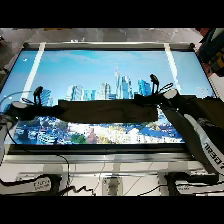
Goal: Fold the clothes and pants, and hang the long-sleeved shirts on hangers.
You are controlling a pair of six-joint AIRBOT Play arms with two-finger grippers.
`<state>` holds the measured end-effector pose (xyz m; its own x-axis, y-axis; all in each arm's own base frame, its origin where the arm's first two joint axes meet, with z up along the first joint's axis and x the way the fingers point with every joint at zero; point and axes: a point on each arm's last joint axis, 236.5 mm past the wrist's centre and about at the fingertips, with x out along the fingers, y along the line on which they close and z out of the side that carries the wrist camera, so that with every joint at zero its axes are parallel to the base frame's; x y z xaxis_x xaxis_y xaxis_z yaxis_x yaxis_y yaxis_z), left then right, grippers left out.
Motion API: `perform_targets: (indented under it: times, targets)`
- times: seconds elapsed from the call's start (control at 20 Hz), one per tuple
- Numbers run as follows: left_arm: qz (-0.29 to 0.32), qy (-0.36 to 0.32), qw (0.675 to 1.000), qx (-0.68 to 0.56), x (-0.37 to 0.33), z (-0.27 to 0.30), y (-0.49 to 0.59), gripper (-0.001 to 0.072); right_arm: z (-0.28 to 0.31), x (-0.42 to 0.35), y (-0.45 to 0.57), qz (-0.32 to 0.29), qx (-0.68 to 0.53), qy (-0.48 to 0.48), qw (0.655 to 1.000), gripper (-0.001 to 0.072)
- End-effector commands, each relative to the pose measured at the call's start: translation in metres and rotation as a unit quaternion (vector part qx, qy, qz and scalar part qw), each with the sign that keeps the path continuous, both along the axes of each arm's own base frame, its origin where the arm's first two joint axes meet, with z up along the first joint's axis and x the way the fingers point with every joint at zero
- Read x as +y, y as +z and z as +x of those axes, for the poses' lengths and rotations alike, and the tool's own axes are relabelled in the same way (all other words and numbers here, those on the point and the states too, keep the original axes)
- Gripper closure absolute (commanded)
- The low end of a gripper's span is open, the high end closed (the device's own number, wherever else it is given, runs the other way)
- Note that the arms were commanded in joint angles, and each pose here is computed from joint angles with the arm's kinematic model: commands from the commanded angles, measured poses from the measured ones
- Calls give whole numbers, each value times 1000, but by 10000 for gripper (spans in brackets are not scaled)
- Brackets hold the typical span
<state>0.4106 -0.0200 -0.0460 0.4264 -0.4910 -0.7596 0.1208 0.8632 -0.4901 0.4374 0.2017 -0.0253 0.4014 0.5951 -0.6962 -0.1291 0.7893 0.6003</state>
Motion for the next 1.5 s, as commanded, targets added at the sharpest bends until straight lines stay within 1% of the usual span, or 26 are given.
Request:
perform_targets:
  times: [0.0,0.15,0.25,0.45,0.55,0.65,0.7,0.8,0.9,0.95,1.05,1.15,1.25,1.35,1.45]
  targets:
    - [-29,-58,997,-38,-23,5,86,696,2,40,-5,-5,-17,12,1000,698]
    - [-33,-59,995,-76,-32,-5,156,696,3,99,-13,16,10,33,999,699]
    - [-17,-61,991,-117,-35,-16,190,696,-6,150,-20,32,33,63,997,699]
    - [-3,-63,986,-153,-39,-28,218,695,-33,259,-20,63,39,118,990,699]
    - [-20,-61,986,-151,-44,-27,220,695,-45,299,-18,84,42,119,989,698]
    - [-61,-62,984,-158,-57,-26,231,695,-55,323,-15,95,45,129,986,698]
    - [-77,-65,982,-163,-64,-25,237,695,-59,328,-12,97,43,136,985,698]
    - [-83,-84,980,-159,-79,-27,234,695,-57,324,-6,90,38,147,984,698]
    - [-90,-115,979,-145,-103,-30,226,695,-40,291,0,48,31,167,984,698]
    - [-95,-133,977,-137,-119,-31,220,695,-27,260,2,11,29,175,984,698]
    - [-104,-168,973,-121,-156,-31,204,695,0,180,6,-68,40,172,982,699]
    - [-109,-190,969,-111,-199,-24,182,696,23,90,16,-132,62,140,979,699]
    - [-125,-195,966,-112,-255,-16,161,695,42,8,40,-166,60,102,979,699]
    - [-145,-190,965,-113,-313,-15,141,696,55,-61,72,-174,44,55,982,699]
    - [-140,-172,968,-122,-354,-12,115,695,59,-119,91,-189,33,22,981,699]
